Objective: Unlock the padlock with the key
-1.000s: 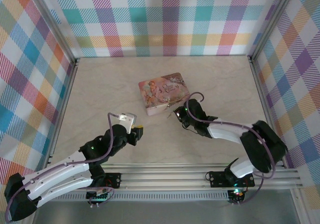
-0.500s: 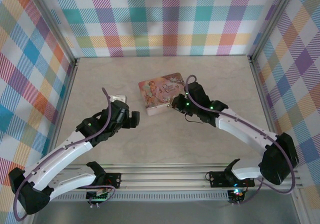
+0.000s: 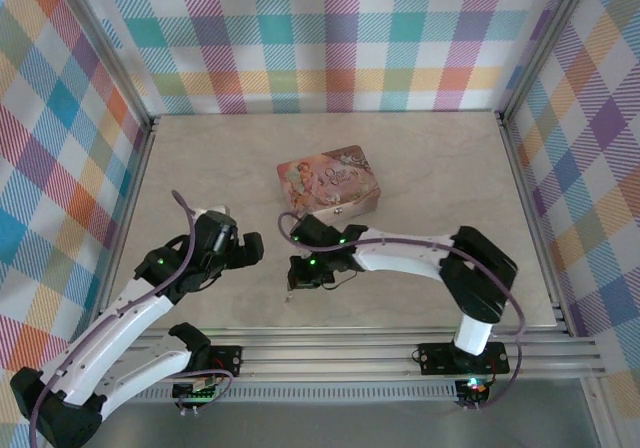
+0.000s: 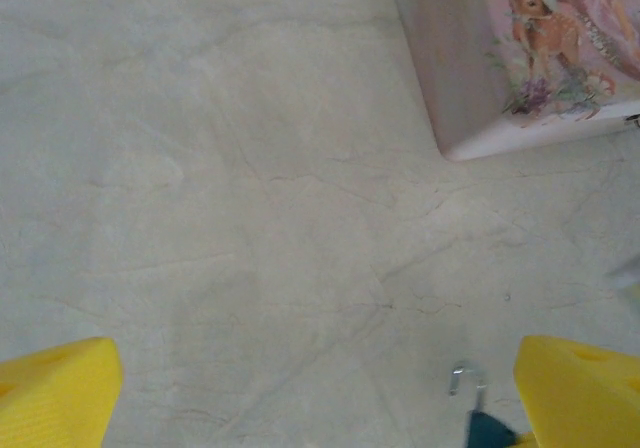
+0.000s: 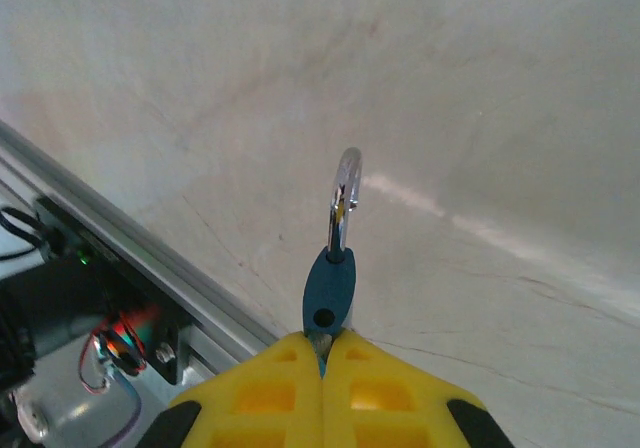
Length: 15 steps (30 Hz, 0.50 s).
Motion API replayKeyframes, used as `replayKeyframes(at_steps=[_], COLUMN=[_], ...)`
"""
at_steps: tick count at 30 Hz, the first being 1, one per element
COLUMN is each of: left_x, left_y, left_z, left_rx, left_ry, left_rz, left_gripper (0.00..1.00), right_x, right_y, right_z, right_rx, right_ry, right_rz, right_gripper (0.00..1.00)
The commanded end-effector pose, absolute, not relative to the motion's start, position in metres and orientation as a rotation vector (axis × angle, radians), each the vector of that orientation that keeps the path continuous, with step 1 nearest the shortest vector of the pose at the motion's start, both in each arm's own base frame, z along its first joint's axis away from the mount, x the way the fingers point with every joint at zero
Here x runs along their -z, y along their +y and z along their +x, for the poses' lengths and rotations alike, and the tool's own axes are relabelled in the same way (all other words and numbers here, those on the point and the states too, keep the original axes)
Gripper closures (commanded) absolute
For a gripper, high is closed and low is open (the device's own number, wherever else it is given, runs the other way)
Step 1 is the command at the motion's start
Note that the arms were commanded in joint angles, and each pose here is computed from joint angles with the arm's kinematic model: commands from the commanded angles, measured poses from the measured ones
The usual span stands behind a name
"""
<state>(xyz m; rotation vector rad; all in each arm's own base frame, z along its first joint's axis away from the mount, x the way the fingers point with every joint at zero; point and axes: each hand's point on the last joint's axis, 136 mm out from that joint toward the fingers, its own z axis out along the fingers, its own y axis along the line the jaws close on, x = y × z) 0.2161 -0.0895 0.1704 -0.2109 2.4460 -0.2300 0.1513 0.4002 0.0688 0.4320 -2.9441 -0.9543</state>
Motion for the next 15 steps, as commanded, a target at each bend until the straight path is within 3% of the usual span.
replayKeyframes(at_steps=[1, 3, 5, 10, 15], left_x=[-0.161, -0.158, -0.154, -0.149, -0.146], left_y=[-0.083, -0.082, -0.080, -0.079, -0.087], left_z=[0.207, 0.205, 0.204, 0.204, 0.212], left_rx=[0.251, 0.244, 0.234, 0.207, 0.213], left_ry=[2.469, 2.475, 2.484, 2.489, 2.486], left_rz=[-0.304, -0.307, -0.309, -0.278, -0.197], left_gripper=[0.00, 0.00, 0.00, 0.00, 0.00], right_x=[-0.080, -0.074, -0.072, -0.079, -0.109], right_y=[0.433, 0.436, 0.435, 0.423, 0.399], right_z=[0.149, 0.150, 0.152, 0.157, 0.170], right_rx=[1.091, 1.083, 1.059, 0.985, 0.939], right_ry=[-2.867, -2.871, -2.887, -2.950, -3.103], right_rz=[0.506, 0.514, 0.530, 0.582, 0.647], right_gripper=[1.00, 0.99, 0.91, 0.47, 0.39])
